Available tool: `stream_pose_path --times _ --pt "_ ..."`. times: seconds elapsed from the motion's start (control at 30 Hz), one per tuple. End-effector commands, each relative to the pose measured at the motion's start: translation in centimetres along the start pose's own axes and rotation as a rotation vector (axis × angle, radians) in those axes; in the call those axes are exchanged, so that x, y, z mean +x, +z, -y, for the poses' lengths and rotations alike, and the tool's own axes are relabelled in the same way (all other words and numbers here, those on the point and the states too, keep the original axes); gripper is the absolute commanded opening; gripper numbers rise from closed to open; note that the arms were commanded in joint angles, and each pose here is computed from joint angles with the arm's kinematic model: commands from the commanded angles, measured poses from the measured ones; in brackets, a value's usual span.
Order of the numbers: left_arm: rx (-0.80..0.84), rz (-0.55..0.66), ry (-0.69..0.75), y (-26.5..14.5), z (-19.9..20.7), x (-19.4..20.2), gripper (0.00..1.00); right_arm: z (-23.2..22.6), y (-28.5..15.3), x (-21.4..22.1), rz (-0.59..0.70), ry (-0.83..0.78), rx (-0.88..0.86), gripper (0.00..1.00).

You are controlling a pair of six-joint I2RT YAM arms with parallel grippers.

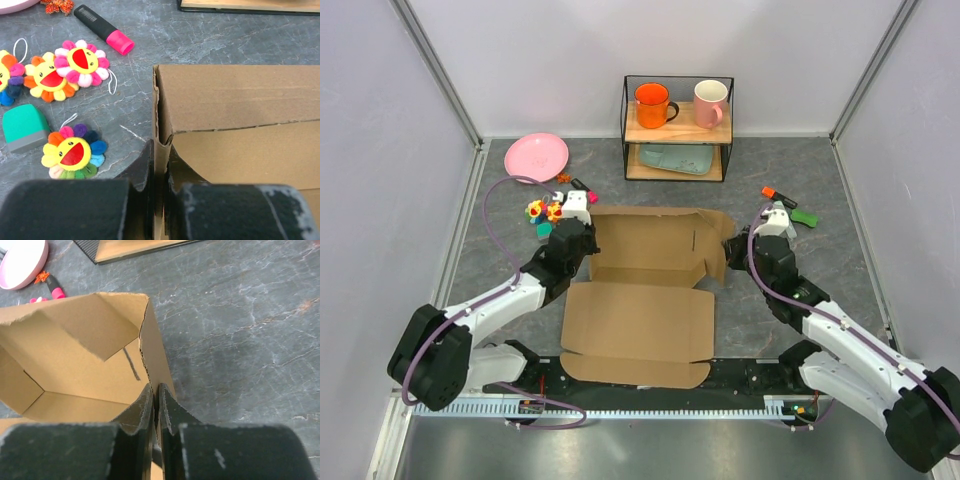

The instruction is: Fold the paper box

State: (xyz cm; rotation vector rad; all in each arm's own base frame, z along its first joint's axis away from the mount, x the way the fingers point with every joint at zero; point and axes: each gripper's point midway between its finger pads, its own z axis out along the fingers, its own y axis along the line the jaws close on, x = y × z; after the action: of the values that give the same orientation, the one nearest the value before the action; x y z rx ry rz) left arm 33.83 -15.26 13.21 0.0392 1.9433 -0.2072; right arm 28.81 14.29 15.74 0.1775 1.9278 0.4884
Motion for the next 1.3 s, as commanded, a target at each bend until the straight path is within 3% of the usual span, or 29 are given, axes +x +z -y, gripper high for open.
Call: stream_pose_path --times 0.0,0.2,0.43,0.53,0.6,0.77,1.07,1.27 --pt "0.135 0.129 -0.109 -0.6 3.3 -3.8 0.02 -4.9 -0.6 -0.5 -0.018 0.061 -0.165 0.11" --pt "0.122 0.144 -0.116 -1.0 3.1 -4.0 0.02 -8.1 -1.8 -0.1 -0.029 0.037 -0.252 0.10" --pt "0.114 0.154 -0.120 -1.0 3.0 -4.3 0.02 -9.1 -1.6 2.3 -0.079 -0.110 -0.244 0.13" --pt "0.120 0.163 -0.117 -0.8 3.1 -4.4 0.02 -9.0 -0.9 4.2 -0.141 -0.228 -0.223 0.24" --pt "0.123 0.171 -0.113 -0.7 3.2 -4.4 0.02 -8.8 -0.7 5.0 -0.156 -0.289 -0.198 0.37" --pt "0.109 0.183 -0.114 -0.6 2.7 -3.7 0.02 -8.0 -1.1 5.2 -0.146 -0.311 -0.180 0.58" --pt "0.104 0.220 -0.071 -0.4 2.4 -3.9 0.02 -8.4 -2.8 3.0 -0.102 -0.336 -0.216 0.70" --pt "0.081 0.214 -0.038 -0.1 2.1 -3.7 0.02 -9.2 -5.7 -3.3 0.060 -0.301 -0.226 0.79"
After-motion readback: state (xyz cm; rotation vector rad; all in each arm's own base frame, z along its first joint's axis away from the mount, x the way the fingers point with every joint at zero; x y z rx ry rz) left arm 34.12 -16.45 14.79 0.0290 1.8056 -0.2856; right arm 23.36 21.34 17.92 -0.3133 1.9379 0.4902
